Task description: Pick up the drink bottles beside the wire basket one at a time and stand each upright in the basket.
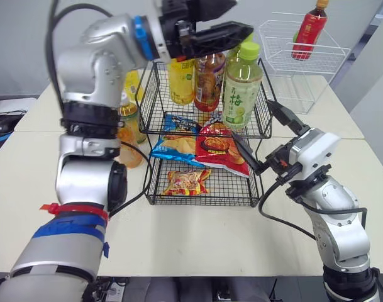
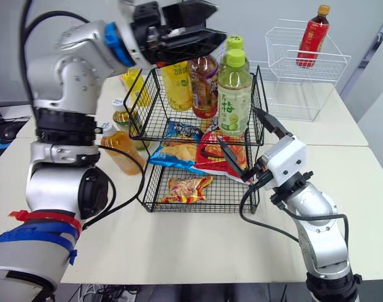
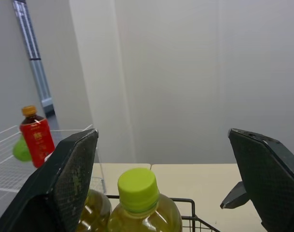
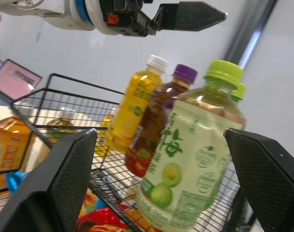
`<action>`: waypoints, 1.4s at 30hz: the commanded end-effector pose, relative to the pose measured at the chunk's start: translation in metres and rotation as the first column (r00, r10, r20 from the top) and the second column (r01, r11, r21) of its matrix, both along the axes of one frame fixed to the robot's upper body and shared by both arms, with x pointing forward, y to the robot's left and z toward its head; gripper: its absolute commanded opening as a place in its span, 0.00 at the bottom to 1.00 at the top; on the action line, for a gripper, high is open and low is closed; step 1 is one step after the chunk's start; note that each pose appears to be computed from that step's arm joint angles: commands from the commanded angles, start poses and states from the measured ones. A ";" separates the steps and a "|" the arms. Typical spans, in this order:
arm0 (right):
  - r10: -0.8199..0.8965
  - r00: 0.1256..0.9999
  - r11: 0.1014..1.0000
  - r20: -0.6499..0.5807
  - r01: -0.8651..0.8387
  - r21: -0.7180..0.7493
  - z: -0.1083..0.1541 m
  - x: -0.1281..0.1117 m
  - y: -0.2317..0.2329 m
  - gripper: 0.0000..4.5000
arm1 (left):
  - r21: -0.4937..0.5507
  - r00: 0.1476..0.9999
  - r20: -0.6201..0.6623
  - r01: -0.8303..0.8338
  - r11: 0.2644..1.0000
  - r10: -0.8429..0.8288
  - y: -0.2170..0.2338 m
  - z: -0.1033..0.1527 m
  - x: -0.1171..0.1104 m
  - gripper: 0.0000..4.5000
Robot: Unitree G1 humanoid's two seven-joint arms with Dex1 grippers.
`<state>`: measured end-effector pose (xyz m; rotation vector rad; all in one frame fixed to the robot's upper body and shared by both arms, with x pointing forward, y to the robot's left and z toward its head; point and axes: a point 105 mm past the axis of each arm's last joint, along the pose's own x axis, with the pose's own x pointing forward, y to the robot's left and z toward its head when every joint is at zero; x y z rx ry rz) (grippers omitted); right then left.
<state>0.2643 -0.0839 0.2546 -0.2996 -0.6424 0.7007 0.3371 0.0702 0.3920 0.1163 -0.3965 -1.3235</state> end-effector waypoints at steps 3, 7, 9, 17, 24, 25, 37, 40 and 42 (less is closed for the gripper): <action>0.186 0.983 0.982 0.004 -0.185 -0.029 0.008 -0.006 0.015 1.00 | 0.018 0.958 0.069 -0.279 0.960 0.277 0.066 -0.009 -0.008 1.00; 0.289 0.957 0.955 -0.019 -0.290 -0.058 0.007 -0.005 0.023 1.00 | 0.039 0.890 0.055 -0.455 0.889 0.453 0.116 -0.022 -0.026 1.00; 0.363 0.930 0.926 -0.063 -0.367 -0.091 0.002 -0.004 0.031 1.00 | 0.061 0.837 0.025 -0.546 0.835 0.546 0.144 -0.035 -0.038 1.00; 0.478 0.869 0.865 -0.129 -0.492 -0.102 -0.002 0.003 0.048 1.00 | 0.091 0.631 -0.123 -0.761 0.642 0.766 0.200 -0.102 -0.090 1.00; 0.540 0.821 0.826 -0.184 -0.559 -0.070 -0.006 0.008 0.063 1.00 | 0.122 0.459 -0.286 -0.853 0.507 0.841 0.213 -0.161 -0.136 1.00; 0.546 0.818 0.822 -0.183 -0.565 -0.068 -0.006 0.009 0.065 1.00 | 0.129 0.442 -0.289 -0.861 0.492 0.849 0.214 -0.165 -0.140 1.00; 0.544 0.824 0.825 -0.161 -0.560 -0.076 -0.004 0.014 0.066 1.00 | 0.101 0.436 -0.267 -0.874 0.475 0.859 0.207 -0.162 -0.126 1.00; 0.520 0.840 0.842 -0.155 -0.534 -0.072 -0.003 0.013 0.063 1.00 | 0.098 0.438 -0.240 -0.877 0.471 0.866 0.205 -0.163 -0.098 1.00; 0.504 0.850 0.853 -0.152 -0.518 -0.072 -0.003 0.012 0.061 1.00 | 0.083 0.446 -0.228 -0.876 0.474 0.865 0.203 -0.162 -0.080 1.00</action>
